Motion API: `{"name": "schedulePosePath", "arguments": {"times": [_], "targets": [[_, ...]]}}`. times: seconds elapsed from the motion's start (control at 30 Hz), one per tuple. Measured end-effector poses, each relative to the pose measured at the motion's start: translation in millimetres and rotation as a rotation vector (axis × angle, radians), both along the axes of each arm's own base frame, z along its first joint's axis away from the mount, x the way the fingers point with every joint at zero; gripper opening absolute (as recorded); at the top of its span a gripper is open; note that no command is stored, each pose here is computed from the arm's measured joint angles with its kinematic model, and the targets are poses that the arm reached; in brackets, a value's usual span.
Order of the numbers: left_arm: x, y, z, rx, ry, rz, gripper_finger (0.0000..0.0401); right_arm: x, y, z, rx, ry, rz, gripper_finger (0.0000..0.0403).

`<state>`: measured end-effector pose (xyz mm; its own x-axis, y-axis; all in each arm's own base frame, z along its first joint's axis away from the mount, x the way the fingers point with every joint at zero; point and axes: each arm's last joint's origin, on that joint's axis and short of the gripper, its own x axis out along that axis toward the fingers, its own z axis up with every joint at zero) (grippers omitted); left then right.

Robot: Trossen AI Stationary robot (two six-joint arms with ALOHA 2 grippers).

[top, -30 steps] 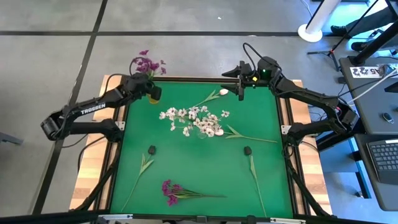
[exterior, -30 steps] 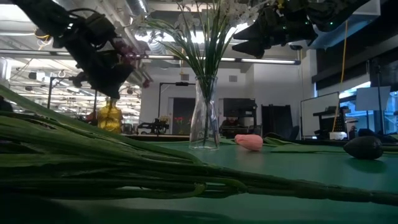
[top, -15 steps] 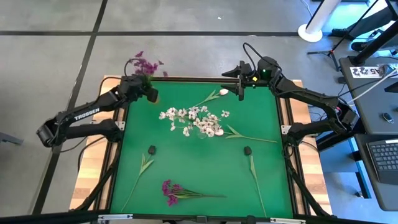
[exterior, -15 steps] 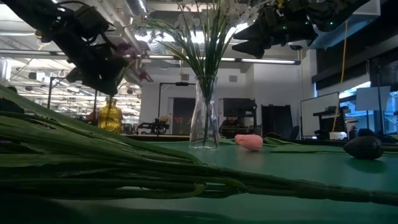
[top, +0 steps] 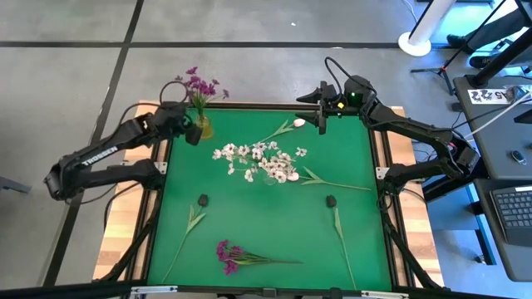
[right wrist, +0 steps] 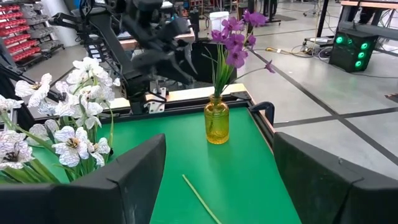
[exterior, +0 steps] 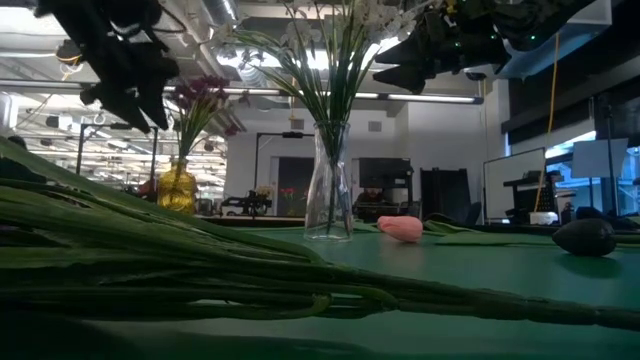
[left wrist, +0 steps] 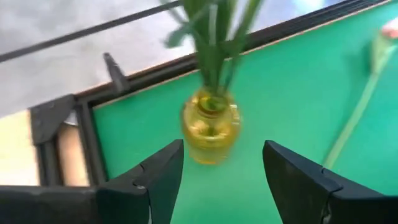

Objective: Sort flowers into vase by color
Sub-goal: Put the left black flower into the yellow vase

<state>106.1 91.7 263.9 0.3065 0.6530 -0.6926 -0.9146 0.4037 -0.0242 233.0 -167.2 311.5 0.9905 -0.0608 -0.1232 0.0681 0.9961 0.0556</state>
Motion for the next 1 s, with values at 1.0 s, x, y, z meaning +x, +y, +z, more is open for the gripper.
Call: {"name": "schedulePosePath", "arguments": {"times": [1.0], "targets": [[33.3, -147.5, -24.1, -0.694, 0.069, -0.304, 0.0208, -0.1, -0.1, 0.1, -0.002, -0.001, 0.000, 0.0293]]}}
